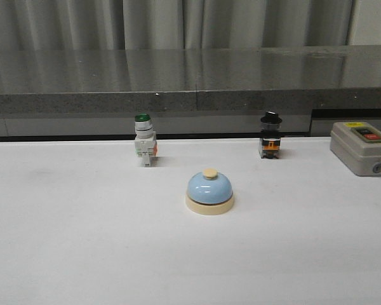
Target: Place and press bell with both arms
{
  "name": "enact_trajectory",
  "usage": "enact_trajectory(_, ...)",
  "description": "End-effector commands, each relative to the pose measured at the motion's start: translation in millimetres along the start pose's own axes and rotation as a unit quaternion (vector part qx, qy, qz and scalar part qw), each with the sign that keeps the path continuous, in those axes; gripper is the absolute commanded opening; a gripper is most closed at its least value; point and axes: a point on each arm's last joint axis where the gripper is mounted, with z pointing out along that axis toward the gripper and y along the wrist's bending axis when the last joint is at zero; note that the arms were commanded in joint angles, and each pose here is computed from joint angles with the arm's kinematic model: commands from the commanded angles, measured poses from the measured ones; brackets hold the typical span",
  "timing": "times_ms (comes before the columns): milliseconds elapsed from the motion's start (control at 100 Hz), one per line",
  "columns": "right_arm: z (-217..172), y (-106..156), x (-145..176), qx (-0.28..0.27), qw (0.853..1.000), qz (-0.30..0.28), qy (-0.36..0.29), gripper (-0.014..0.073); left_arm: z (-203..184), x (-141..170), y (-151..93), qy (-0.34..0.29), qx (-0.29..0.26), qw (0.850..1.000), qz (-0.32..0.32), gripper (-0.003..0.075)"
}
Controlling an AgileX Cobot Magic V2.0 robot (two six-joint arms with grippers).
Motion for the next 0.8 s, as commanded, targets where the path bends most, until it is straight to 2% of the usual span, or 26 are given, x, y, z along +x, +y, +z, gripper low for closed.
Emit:
enact_trajectory(0, -2.9, 0.1, -14.1, 0.002, 0.998, -0.003, -0.061, -0.0060, -6.4, -4.0, 3.0, -0.070, -0.018, 0.997, 0.000, -0.0020)
enact_trajectory(150, -2.9, 0.1, -14.1, 0.002, 0.998, -0.003, -0.061, -0.0060, -16.1, 30.9, 6.8, -0.070, -0.051, 0.996, 0.015, -0.0019)
enact_trajectory(410, -2.9, 0.1, -14.1, 0.002, 0.998, -0.003, -0.061, -0.0060, -22.9, 86.6, 4.5, -0.099, -0.051, 0.994, 0.017, -0.0020)
enact_trajectory(600, -2.9, 0.1, -14.1, 0.002, 0.998, -0.003, -0.061, -0.0060, -21.9, 103.4, 3.7, -0.120, -0.049, 0.991, 0.016, -0.0019)
enact_trajectory(790, -2.9, 0.1, -14.1, 0.002, 0.998, -0.003, -0.061, -0.0060, -21.9, 103.5, 3.6, -0.123, -0.048, 0.991, 0.016, -0.0020)
